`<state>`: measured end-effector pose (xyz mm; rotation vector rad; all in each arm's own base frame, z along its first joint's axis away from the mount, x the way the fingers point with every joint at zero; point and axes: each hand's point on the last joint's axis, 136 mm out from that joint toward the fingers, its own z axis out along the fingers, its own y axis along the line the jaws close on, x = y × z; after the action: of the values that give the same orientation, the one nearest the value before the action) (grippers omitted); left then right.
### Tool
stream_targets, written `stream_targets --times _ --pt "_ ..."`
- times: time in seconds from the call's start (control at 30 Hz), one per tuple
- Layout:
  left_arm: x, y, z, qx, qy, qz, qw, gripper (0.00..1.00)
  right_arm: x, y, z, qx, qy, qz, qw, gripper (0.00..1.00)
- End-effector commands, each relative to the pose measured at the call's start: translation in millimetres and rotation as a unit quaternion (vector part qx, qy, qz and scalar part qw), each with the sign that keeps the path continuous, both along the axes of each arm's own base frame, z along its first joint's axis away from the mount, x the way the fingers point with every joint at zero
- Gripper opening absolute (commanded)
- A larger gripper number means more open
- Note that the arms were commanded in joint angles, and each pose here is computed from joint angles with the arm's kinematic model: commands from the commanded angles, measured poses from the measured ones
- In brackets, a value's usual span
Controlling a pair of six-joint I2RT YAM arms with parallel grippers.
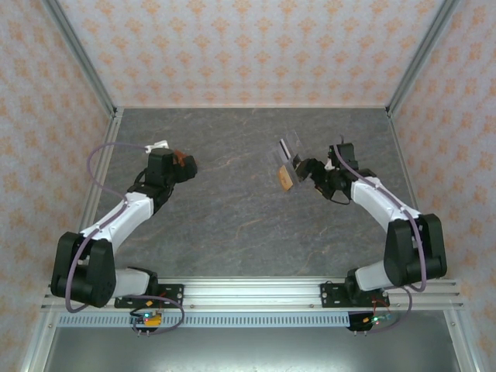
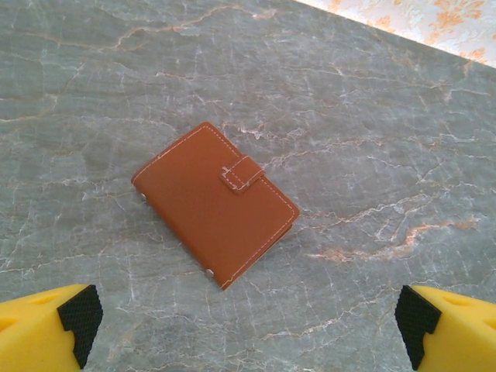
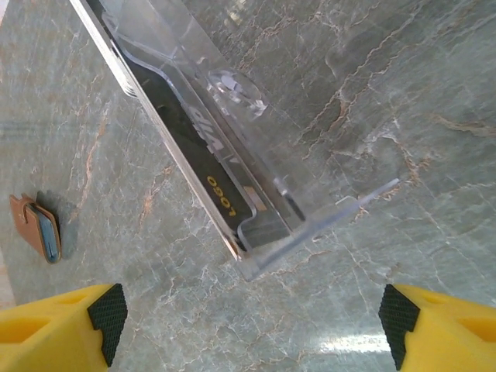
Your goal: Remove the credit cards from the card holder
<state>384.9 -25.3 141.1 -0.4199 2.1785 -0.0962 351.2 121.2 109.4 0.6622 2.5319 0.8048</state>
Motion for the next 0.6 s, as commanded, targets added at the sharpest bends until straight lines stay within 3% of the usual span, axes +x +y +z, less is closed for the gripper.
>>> stream_targets --times 0.0,0.2,0.57 --pt "7 -2 2 -0.009 0.011 0.005 1.000 1.00 18 8 8 0.025 -0.019 -0.001 0.999 0.86" --pt "22 2 -7 0.003 0.062 0.022 0.998 1.00 42 15 3 0.026 -0.024 0.011 0.999 0.83" --pt "67 37 -22 0.034 0.140 0.077 0.987 1.00 76 1 0 -0.056 -0.038 0.020 0.997 0.82"
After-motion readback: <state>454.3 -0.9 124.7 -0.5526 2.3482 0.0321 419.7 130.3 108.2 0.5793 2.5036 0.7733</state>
